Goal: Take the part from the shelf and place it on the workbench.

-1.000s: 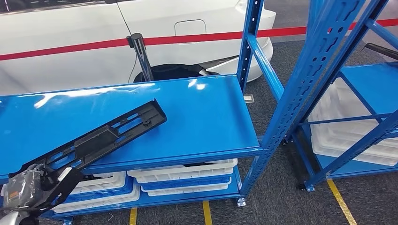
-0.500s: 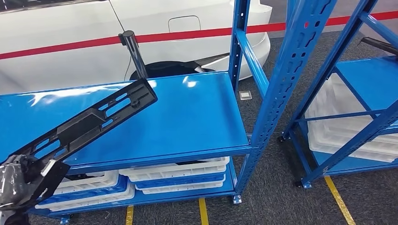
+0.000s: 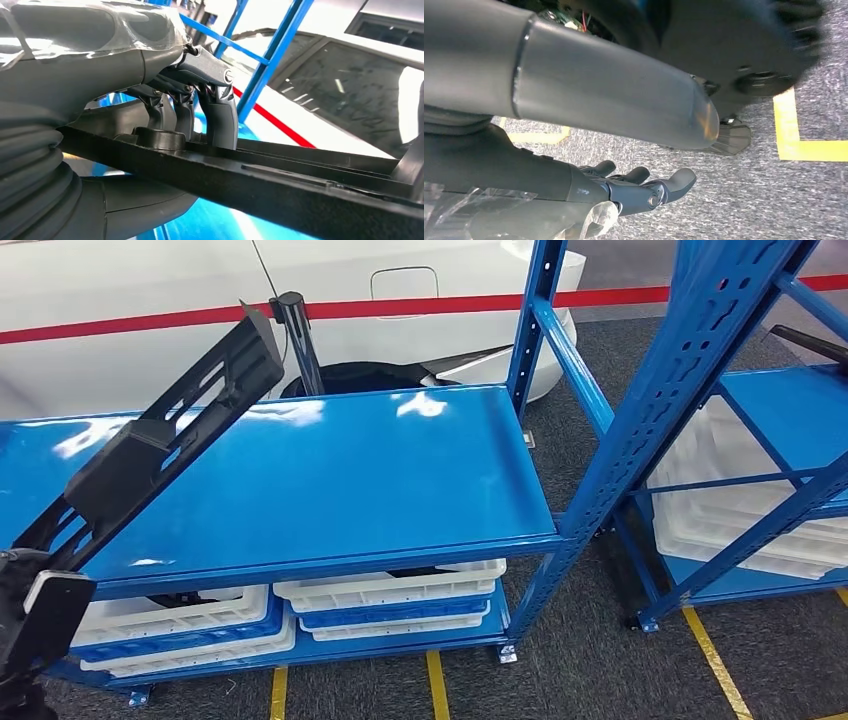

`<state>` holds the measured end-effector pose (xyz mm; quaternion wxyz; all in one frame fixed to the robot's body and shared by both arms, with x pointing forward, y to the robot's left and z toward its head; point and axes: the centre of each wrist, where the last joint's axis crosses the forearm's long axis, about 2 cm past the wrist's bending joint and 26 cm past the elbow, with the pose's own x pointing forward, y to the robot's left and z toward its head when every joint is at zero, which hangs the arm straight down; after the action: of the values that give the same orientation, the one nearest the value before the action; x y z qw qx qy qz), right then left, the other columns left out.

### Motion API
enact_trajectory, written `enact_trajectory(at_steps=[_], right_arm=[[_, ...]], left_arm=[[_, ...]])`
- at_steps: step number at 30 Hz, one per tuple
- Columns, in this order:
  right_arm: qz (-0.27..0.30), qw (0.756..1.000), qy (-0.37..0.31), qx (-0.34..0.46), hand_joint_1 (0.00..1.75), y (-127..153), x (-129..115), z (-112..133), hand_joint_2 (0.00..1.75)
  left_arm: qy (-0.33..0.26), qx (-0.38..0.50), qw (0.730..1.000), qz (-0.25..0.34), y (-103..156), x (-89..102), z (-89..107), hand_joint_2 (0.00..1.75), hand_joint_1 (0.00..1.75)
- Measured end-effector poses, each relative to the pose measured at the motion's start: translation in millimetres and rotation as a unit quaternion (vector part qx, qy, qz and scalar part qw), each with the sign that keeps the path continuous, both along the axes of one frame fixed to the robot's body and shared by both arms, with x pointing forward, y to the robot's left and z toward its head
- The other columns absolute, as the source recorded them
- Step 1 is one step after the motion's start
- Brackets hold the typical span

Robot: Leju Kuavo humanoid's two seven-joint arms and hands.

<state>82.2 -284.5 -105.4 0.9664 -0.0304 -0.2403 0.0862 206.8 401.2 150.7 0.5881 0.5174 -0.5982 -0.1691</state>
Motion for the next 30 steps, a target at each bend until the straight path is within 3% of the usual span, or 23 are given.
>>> enact_trajectory(at_steps=[20, 30], right_arm=[[-0.003, 1.000, -0.004, 0.001, 0.00, 1, 2, 0, 0.00], [-0.001, 1.000, -0.001, -0.001, 0.00, 0, 0, 0, 0.00]], left_arm=[[-0.105, -0.097, 0.988, -0.051, -23, 4.5, 41.5, 1.75, 1.75], [-0.115, -0.124, 0.984, -0.056, -30, 3.6, 44.2, 1.75, 1.75]])
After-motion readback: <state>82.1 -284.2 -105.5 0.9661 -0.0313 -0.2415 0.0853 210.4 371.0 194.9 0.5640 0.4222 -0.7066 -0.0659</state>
